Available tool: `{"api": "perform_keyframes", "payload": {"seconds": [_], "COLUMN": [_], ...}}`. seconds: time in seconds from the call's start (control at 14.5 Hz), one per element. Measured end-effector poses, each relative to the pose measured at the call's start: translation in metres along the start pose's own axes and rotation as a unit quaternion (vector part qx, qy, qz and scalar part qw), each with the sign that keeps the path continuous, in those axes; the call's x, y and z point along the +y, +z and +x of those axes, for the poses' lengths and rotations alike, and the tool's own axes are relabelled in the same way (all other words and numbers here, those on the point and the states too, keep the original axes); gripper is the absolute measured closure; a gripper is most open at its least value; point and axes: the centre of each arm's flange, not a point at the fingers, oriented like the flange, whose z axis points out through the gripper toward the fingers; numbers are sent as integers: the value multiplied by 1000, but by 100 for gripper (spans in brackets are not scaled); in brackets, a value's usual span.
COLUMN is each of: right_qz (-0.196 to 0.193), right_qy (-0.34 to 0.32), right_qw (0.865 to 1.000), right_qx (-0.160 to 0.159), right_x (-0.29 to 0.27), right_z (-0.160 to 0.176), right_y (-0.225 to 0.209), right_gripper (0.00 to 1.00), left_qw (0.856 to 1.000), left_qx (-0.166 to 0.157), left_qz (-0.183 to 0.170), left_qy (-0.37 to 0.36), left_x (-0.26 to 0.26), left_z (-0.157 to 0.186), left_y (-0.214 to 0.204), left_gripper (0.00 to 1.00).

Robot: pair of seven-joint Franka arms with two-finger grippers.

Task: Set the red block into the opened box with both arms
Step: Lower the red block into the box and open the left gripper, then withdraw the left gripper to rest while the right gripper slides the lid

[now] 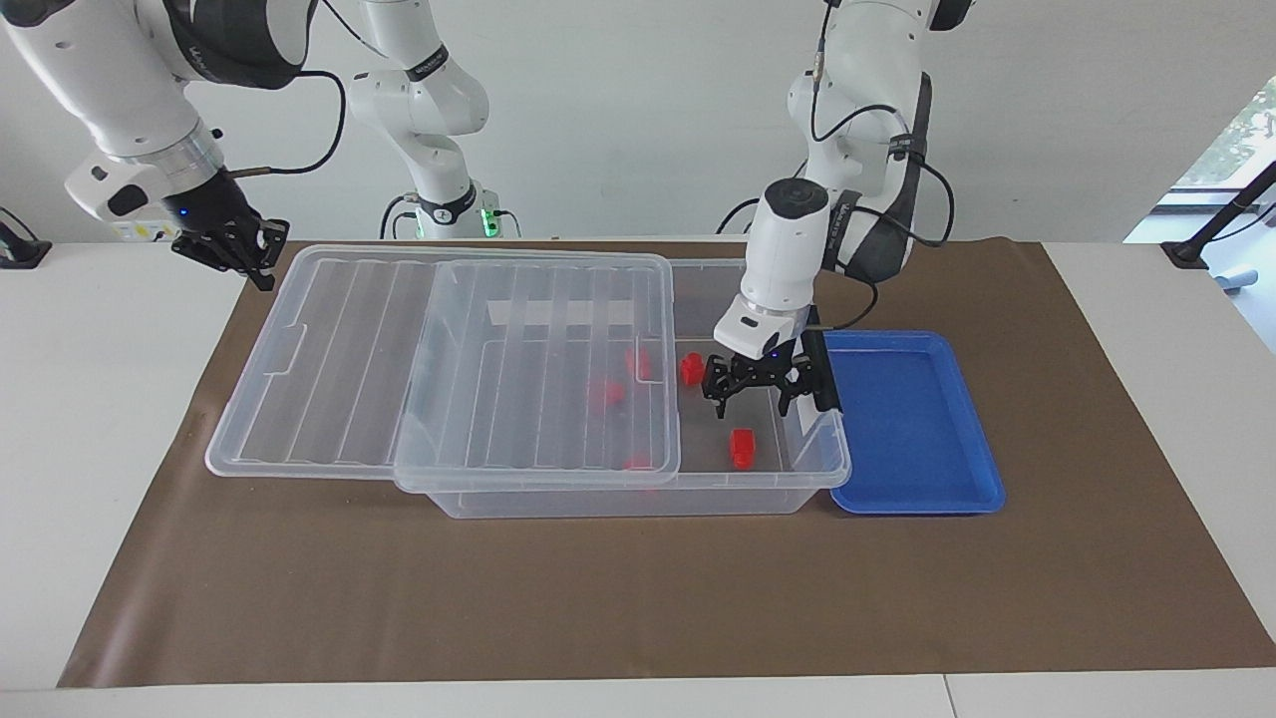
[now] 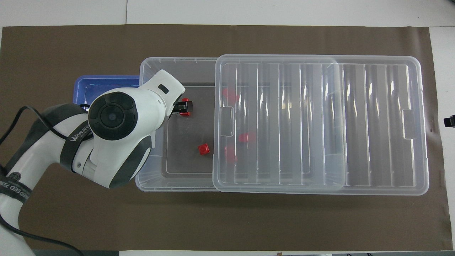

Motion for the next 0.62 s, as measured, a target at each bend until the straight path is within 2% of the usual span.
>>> {"api": "perform_keyframes", "payload": {"seconds": [0.14,0.34,0.62], "right_qz": [-1,-2,-1], "right_qy": [2,-4,-17], "right_qw": [1000,1000,1000], "right_qx": [1,2,-5], "right_x": [4,22,39], "right_z": [-1,-6,-4], "right_y": [15,39,73], "right_gripper": [99,99,99], "left_qw": [1000,999,999], "left_qx": [-5,-31,-40], "left_qz": [-1,-21,-15], "left_qy": [-1,12,32], "left_x": [-22,-72,-124], "left_z": [4,21,46], "left_y": [-26,-57,-80], "left_gripper": [0,0,0]}}
